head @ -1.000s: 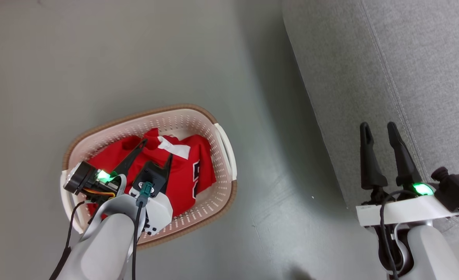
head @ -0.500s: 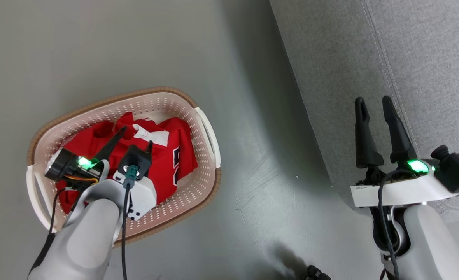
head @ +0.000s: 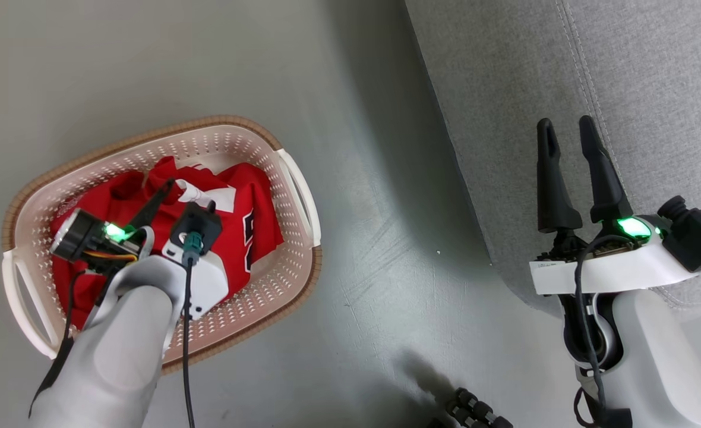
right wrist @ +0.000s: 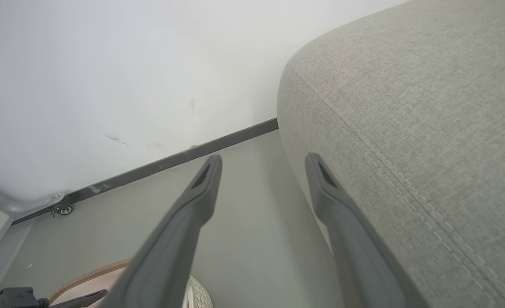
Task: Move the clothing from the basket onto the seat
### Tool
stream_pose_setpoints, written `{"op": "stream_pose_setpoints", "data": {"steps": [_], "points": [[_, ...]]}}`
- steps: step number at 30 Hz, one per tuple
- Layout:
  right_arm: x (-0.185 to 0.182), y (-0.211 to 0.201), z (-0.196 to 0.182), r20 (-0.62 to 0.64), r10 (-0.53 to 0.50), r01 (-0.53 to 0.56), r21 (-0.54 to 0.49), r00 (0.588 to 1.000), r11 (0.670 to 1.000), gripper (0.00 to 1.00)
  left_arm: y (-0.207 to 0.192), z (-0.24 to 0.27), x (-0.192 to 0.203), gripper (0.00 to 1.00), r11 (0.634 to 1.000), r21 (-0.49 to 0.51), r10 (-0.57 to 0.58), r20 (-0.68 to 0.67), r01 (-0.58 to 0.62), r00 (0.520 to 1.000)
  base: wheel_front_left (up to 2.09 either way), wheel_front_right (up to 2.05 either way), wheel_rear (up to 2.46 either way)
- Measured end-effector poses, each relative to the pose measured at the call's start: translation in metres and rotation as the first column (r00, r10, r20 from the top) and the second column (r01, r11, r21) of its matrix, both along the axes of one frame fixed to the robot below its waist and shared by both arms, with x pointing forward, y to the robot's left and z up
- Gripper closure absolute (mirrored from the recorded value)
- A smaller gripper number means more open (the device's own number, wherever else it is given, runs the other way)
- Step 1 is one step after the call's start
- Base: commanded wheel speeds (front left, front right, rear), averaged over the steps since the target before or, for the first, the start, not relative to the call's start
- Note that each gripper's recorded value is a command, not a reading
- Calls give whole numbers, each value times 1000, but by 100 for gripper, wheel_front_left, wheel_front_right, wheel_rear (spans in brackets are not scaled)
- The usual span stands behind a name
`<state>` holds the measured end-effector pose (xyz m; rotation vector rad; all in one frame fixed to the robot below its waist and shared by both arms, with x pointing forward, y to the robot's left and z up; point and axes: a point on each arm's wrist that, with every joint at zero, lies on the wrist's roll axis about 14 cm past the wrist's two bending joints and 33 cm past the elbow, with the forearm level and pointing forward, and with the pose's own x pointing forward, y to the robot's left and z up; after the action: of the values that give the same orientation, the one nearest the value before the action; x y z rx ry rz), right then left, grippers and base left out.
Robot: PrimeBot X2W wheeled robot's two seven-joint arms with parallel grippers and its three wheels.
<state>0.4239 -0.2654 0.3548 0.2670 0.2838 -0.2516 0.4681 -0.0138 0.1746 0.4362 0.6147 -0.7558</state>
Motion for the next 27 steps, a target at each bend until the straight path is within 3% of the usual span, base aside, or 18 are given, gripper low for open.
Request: {"op": "stream_pose_setpoints", "data": {"steps": [11, 13, 14, 15, 16, 27], "points": [[1, -4, -3, -6, -13, 13, 1, 1000, 1000, 0, -2, -18, -7, 0, 998, 56, -12, -46, 14, 999, 0, 0, 0], [1, -5, -3, -8, -14, 14, 0, 1000, 1000, 0, -4, -19, -8, 57, 998, 55, -16, -50, 19, 999, 0, 0, 0], [0, -6, -3, -8, -15, 15, -1, 1000, 1000, 0, -5, -19, -9, 70, 998, 53, -21, -51, 24, 998, 0, 0, 0], [0, -6, -3, -9, -16, 16, -1, 1000, 1000, 0, -7, -19, -10, 91, 998, 49, -27, -53, 29, 998, 0, 0, 0], [0, -6, -3, -9, -17, 17, -1, 1000, 1000, 0, -9, -18, -10, 100, 999, 44, -30, -51, 32, 998, 0, 0, 0], [6, -11, 3, 15, -27, 27, -6, 1000, 1000, 0, -16, -6, -8, 100, 999, 1, -41, -10, 41, 999, 0, 0, 0]]}}
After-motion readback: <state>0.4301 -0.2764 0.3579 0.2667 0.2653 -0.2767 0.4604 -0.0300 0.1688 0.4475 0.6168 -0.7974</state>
